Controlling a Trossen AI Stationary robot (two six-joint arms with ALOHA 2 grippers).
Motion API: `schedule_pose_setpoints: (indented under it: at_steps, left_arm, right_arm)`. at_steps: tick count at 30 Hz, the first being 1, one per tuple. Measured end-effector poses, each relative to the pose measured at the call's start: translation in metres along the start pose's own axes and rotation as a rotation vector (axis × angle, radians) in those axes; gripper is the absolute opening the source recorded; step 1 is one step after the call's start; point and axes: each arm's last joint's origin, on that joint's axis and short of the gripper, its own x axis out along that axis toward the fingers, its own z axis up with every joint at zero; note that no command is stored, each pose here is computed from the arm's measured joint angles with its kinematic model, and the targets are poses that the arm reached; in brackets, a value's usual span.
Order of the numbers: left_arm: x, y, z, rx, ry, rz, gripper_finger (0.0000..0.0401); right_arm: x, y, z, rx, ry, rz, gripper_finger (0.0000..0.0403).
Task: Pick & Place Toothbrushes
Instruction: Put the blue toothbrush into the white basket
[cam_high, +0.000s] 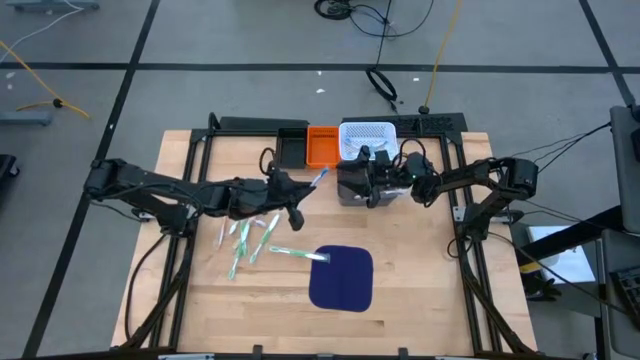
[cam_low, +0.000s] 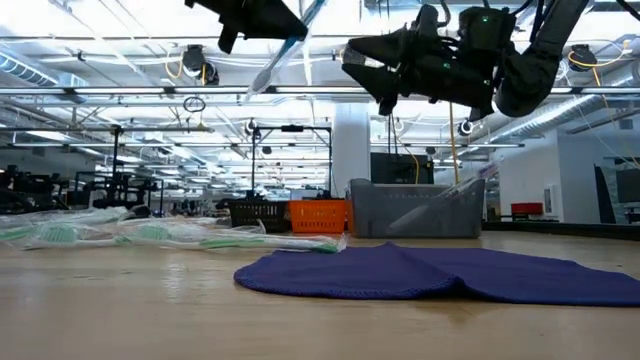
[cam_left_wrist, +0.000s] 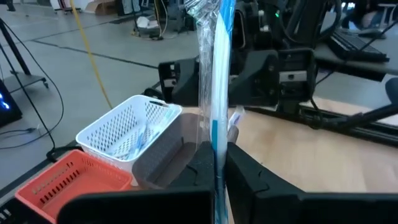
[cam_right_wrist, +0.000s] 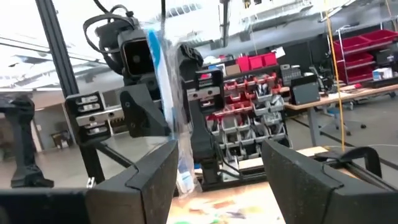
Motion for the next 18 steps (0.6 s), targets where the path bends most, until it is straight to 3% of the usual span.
schedule_pose_setpoints:
  at_steps: [18]
  left_arm:
    - [0.037, 0.002, -0.015, -0.012, -0.031, 0.005, 0.0013]
  right_arm:
    - [0.009, 0.01, 0.002, -0.032, -0.016, 0.046, 0.0224]
